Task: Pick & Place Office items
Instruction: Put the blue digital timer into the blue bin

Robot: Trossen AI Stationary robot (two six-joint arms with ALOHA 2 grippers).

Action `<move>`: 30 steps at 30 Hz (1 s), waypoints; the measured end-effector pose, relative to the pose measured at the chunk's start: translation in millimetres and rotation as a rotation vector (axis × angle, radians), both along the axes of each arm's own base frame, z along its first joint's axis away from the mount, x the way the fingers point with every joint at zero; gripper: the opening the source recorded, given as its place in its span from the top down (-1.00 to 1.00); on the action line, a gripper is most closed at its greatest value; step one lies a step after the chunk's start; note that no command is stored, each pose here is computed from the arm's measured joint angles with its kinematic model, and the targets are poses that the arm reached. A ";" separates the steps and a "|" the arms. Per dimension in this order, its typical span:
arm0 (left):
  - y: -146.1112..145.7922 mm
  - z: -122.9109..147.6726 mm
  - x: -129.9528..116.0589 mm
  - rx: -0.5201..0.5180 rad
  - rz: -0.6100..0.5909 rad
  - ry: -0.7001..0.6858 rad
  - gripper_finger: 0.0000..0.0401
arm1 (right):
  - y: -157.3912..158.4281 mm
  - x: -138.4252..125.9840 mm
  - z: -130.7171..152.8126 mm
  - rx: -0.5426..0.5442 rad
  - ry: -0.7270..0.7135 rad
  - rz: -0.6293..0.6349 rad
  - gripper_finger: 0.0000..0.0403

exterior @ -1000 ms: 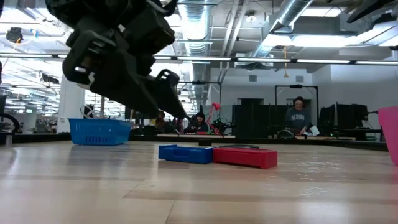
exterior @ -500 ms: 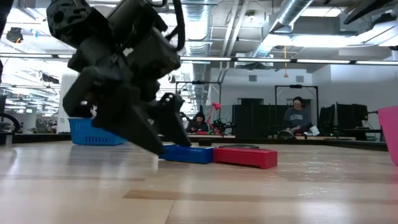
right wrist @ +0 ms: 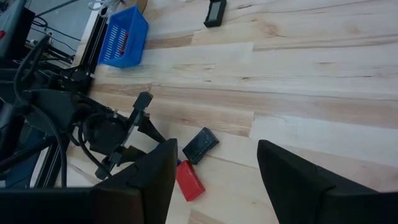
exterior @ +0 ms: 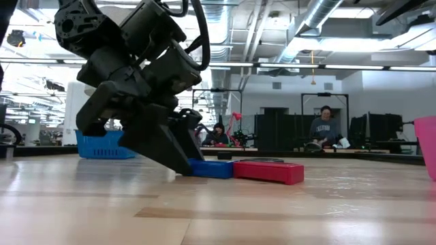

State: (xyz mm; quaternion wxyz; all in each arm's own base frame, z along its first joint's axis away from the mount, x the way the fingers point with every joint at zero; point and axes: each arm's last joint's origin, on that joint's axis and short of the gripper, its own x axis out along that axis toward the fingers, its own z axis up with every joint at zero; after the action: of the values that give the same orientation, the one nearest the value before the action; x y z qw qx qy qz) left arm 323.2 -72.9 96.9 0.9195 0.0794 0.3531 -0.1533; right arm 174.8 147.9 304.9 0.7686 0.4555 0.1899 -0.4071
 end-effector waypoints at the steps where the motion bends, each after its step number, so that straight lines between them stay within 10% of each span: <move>1: 0.0 0.0 0.0 -0.001 0.003 0.001 0.21 | 0.0 0.0 0.0 0.000 0.000 0.000 -0.06; 13: 20.4 28.0 -12.3 -0.022 0.291 0.076 0.22 | 0.3 0.5 0.1 -0.001 -0.002 0.005 -0.06; 30: 66.1 108.2 -98.8 -0.082 1.346 0.019 0.24 | -1.8 0.1 1.2 -0.074 -0.017 0.015 -0.06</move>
State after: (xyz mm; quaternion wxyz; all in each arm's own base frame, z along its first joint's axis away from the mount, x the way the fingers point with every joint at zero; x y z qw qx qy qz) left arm 224.3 -6.8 205.1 0.8137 -0.1941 0.3274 0.4394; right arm 174.9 146.1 306.1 0.7896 0.4288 0.1716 -0.4041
